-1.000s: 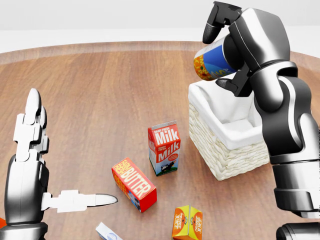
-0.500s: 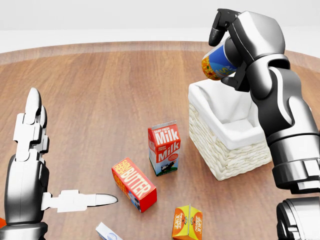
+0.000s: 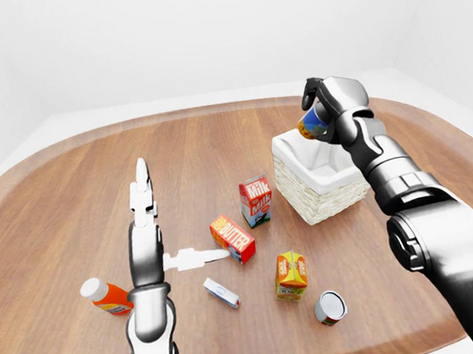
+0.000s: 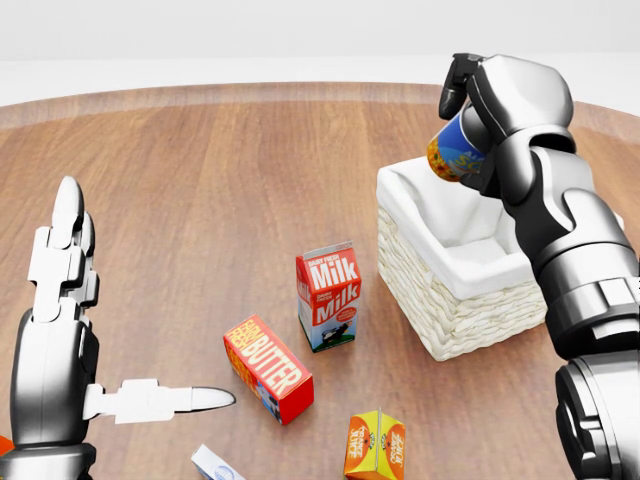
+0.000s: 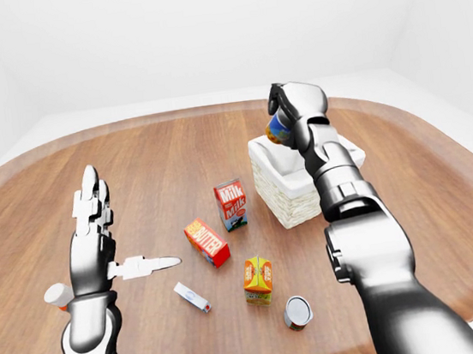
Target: Pick up the alphabet soup and the tomato sauce, and put them in the basket.
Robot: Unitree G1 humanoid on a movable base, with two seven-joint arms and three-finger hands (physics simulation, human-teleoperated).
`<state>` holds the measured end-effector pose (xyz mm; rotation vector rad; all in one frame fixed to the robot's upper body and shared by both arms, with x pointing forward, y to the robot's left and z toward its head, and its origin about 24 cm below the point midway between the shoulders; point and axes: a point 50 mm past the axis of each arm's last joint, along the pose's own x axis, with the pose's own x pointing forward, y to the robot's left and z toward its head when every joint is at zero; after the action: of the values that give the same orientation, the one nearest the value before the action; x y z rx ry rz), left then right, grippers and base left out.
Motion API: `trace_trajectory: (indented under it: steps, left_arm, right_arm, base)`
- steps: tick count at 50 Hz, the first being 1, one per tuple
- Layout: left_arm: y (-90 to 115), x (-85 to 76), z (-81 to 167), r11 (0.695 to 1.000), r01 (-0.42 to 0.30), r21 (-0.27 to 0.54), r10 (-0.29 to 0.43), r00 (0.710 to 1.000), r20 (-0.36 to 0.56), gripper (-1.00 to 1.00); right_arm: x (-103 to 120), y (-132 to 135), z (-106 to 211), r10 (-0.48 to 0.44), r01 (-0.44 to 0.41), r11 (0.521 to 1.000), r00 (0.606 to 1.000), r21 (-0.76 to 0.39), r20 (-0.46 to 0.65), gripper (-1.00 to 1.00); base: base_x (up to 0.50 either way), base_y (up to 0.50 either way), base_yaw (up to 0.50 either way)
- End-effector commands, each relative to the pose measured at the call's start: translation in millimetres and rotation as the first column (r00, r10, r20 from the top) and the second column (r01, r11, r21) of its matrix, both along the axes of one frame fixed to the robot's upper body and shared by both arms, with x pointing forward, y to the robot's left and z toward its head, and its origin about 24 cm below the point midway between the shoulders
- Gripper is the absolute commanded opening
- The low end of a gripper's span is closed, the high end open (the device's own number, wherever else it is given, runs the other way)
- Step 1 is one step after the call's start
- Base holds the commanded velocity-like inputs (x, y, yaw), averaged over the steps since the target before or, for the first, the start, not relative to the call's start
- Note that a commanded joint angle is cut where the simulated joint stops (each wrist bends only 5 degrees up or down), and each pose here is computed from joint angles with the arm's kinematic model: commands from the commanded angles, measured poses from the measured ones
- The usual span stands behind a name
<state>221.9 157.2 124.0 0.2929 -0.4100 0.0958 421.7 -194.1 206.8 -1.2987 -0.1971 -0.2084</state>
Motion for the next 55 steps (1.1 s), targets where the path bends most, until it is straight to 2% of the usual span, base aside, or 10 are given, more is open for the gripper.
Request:
trace_trajectory:
  steps: [1,9,31,55]
  left_arm:
    - [0,0.1,0,1.0,-0.004,0.0,0.004,1.0,0.002,1.0]
    - [0,-0.4,1,1.0,-0.003,0.001,0.003,1.0,0.006,1.0]
    - [0,-1.0,3,1.0,0.001,0.0,-0.001,1.0,0.012,1.0]
    - [0,-0.5,-1,1.0,-0.002,0.001,0.002,1.0,-0.003,1.0]
  right_arm:
    - [1,-1,-2,-0.026,0.027,0.998,1.0,-0.063,0.007,-1.0]
    - [3,7,-4,-0.01,0.009,0.994,1.0,-0.112,-0.005,-1.0]
    - [2,6,-12,-0.018,0.01,0.977,0.999,-0.211,-0.037,-1.0]
    - [-6,-23,-38,-0.092,0.069,0.971,0.992,-0.23,-0.091,-1.0]
  base:
    - [0.0,0.0,0.0]
    - [0.0,0.0,0.0]
    - [0.0,0.0,0.0]
    - [0.0,0.0,0.0]
